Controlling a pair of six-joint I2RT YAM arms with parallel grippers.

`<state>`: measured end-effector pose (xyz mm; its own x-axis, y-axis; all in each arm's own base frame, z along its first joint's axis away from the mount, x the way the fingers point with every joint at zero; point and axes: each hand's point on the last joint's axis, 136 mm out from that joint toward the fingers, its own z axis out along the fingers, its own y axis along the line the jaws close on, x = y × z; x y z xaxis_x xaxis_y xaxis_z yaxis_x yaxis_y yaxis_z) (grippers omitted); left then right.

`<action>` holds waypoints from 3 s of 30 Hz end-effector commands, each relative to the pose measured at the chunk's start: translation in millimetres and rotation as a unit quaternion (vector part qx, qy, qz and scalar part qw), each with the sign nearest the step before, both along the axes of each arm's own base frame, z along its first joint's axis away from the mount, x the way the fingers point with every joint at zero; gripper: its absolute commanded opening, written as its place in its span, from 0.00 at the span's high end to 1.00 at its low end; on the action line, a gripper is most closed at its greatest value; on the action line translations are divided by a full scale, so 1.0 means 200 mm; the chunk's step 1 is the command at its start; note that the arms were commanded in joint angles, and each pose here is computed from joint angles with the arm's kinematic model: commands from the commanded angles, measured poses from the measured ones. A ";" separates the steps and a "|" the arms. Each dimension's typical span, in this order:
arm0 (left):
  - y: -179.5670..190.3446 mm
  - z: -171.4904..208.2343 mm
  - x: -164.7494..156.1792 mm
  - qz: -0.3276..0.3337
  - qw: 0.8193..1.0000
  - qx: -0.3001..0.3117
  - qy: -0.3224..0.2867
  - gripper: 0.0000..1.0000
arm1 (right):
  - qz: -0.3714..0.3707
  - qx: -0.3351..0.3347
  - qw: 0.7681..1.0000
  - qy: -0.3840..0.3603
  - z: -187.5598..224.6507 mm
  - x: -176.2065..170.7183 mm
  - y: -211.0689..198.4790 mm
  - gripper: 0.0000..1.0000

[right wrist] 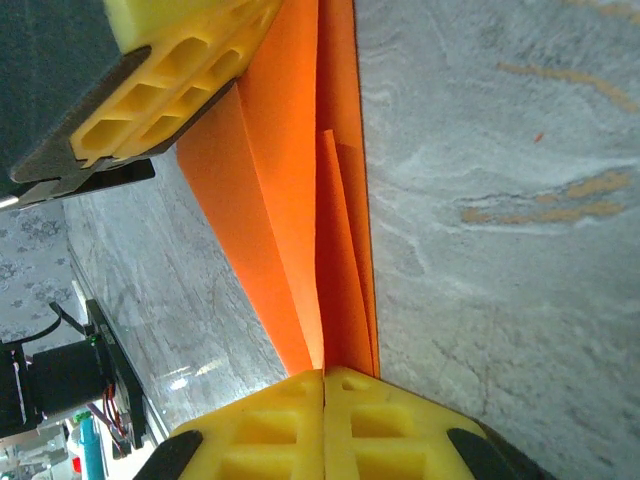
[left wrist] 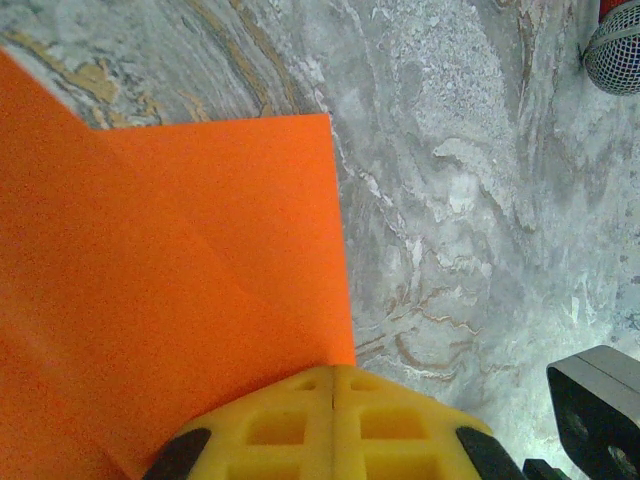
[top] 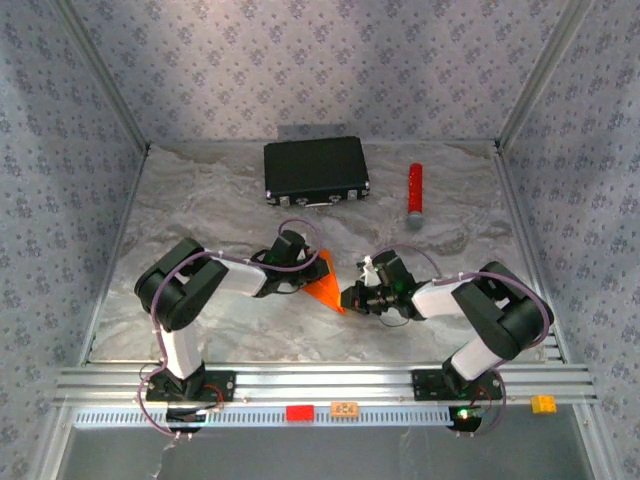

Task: Fold a paper plane with a square sheet of paper (pick it up from the middle)
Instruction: Fourth fold the wing at the center of the table.

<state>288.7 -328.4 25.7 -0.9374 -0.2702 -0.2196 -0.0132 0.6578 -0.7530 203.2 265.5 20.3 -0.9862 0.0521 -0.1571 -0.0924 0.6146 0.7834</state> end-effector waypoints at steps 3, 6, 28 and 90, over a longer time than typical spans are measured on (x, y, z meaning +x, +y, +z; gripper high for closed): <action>0.04 -0.11 -0.06 -0.006 0.999 0.028 0.023 0.96 | 0.005 -0.069 0.995 0.075 -0.18 -0.20 -0.14 0.87; 0.04 -0.11 -0.06 -0.005 0.999 0.029 0.023 0.96 | 0.004 -0.071 0.995 0.074 -0.17 -0.21 -0.15 0.87; 0.04 -0.12 -0.06 -0.006 0.999 0.027 0.025 0.96 | 0.009 -0.119 0.990 0.081 -0.24 -0.28 -0.23 0.91; 0.04 -0.13 -0.06 -0.008 0.999 0.027 0.028 0.96 | 0.070 -0.057 0.995 -0.045 0.19 0.04 0.14 0.95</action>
<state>284.6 -332.8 25.4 -0.9447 -0.2522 -0.2095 -0.0039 0.6477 -0.7619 207.9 283.9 57.6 -0.9721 -0.0678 -0.2245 -0.2092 0.6829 0.6999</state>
